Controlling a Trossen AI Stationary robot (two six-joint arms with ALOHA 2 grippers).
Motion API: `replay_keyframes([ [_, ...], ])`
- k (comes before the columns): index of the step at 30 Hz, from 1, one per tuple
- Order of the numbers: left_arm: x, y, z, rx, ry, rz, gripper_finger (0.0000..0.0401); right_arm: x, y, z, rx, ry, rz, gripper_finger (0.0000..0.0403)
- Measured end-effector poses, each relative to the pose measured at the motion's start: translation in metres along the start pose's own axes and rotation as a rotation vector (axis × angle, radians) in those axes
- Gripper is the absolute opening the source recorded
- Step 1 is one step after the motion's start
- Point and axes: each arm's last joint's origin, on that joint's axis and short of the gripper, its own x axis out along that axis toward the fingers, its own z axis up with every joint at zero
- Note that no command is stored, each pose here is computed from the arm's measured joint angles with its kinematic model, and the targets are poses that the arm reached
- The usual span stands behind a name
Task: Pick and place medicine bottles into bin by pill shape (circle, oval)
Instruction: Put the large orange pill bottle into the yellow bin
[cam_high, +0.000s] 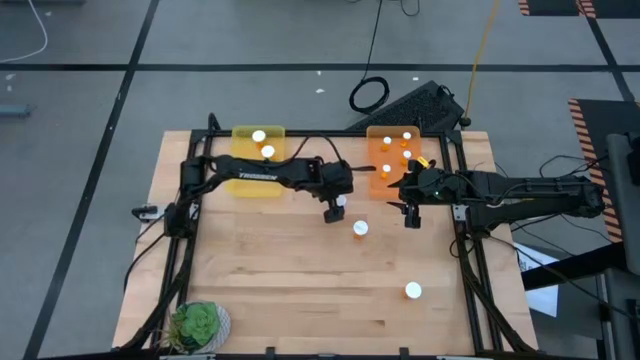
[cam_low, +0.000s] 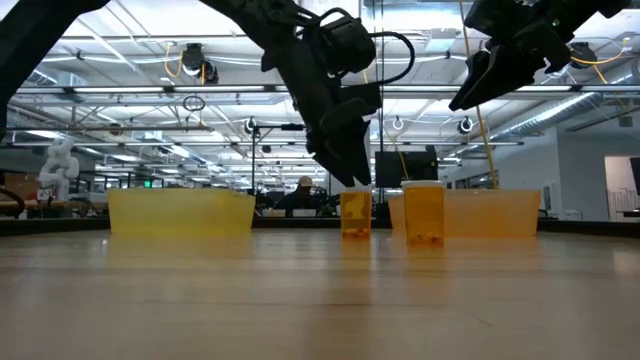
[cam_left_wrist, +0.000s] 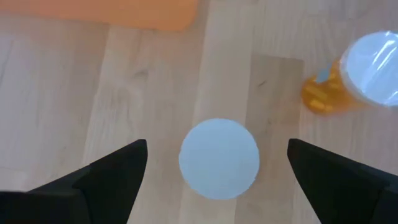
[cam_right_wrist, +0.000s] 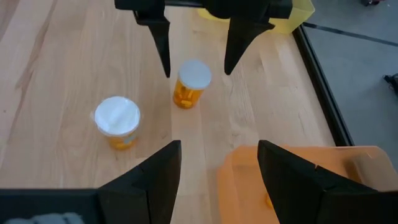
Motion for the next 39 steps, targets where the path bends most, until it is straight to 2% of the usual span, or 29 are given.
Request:
replay_keyframes([
  [10, 0.018, -0.003, -0.006, 0.008, 0.04, 0.016, 0.0386, 0.0, 0.0, -0.001, -0.001, 0.006, 0.001, 0.0208],
  [22, 0.015, -0.008, -0.006, 0.017, 0.039, 0.02, 0.0253, 0.0, 0.0, 0.0, 0.001, 0.005, 0.001, 0.0208],
  [27, 0.008, -0.007, -0.003, 0.019, 0.055, 0.021, 0.0213, 0.0, 0.0, 0.0, 0.002, 0.005, 0.001, 0.0208],
  [30, 0.005, -0.007, 0.0, 0.02, 0.061, 0.02, 0.0208, 0.0, 0.0, 0.0, 0.002, 0.005, 0.001, 0.0208],
  [34, -0.005, -0.006, 0.001, 0.02, 0.125, 0.026, 0.0222, 0.0, 0.0, 0.0, 0.002, 0.005, 0.001, 0.0208],
  [39, -0.026, -0.001, 0.003, -0.004, 0.253, 0.173, 0.0222, 0.0, 0.0, -0.001, 0.002, 0.005, 0.001, 0.0208],
])
